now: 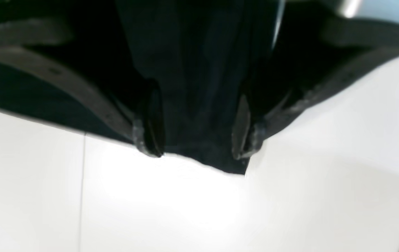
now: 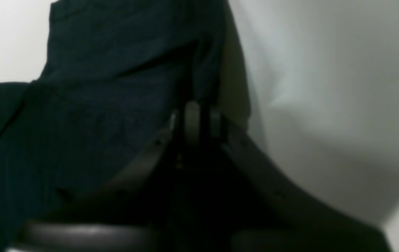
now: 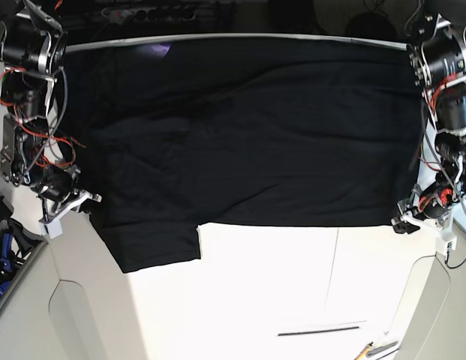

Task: Fold the T-shirt properly
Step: 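Move the left gripper down along the shirt side toward the hem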

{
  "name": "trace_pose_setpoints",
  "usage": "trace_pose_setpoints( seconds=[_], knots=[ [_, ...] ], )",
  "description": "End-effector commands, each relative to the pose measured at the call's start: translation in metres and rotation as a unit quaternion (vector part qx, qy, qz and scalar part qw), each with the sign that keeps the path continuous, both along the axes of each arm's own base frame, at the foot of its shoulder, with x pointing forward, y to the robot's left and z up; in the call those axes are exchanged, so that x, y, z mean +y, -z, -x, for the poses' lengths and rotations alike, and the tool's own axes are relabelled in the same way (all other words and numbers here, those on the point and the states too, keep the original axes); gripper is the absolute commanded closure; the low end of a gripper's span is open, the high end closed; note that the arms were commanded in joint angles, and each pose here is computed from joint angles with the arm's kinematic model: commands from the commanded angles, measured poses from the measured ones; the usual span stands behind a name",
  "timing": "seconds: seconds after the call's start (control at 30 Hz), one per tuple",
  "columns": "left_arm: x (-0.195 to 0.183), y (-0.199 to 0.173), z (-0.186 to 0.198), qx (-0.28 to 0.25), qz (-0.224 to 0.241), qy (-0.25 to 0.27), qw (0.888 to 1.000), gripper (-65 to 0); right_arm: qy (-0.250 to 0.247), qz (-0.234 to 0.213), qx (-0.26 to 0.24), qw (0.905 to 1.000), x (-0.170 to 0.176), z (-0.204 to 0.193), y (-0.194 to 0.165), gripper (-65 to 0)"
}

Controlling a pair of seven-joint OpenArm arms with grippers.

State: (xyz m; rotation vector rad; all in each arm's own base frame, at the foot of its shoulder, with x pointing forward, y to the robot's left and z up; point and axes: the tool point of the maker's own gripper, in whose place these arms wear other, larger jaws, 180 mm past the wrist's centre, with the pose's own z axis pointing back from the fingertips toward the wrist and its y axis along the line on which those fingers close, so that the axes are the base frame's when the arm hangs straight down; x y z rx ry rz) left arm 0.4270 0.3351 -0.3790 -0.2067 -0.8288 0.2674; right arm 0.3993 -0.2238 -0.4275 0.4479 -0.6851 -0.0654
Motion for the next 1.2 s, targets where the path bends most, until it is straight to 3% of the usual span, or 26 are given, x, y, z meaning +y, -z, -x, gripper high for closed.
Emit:
trace_pose_setpoints(
  seconds=[0.0, 0.23, 0.37, 0.53, 0.73, 1.17],
  knots=[
    [0.012, -0.022, -0.017, -0.031, -0.007, -0.011, 0.999, -34.6, -0.002, 0.017, 0.004, 0.9998, -0.008, -0.002, -0.003, 0.0],
    [0.015, -0.006, -0.022, -0.011, 0.004, -0.028, 1.0, -34.6, -0.002, 0.017, 0.005, 0.9998, -0.008, -0.002, -0.003, 0.0],
    [0.016, 0.0, -0.019, 0.0, -0.021, -0.018, 1.0, -34.6, -0.002, 0.017, 0.004, 0.9998, -0.008, -0.002, -0.003, 0.0],
    [0.032, -0.011, -0.021, -0.023, -0.034, -0.03, 0.999, -34.6, -0.002, 0.017, 0.005, 0.9998, -0.008, -0.002, -0.003, 0.0],
    [0.048, -0.01, -0.017, -0.012, -0.059, -0.053, 0.997, -34.6, -0.002, 0.017, 0.005, 0.9998, -0.008, -0.002, -0.003, 0.0],
    [0.035, 0.01, -0.011, 0.006, -0.041, -0.052, 0.998, -34.6, -0.001, 0.015, 0.004, 0.9999, -0.007, -0.003, -0.004, 0.0]
  ],
)
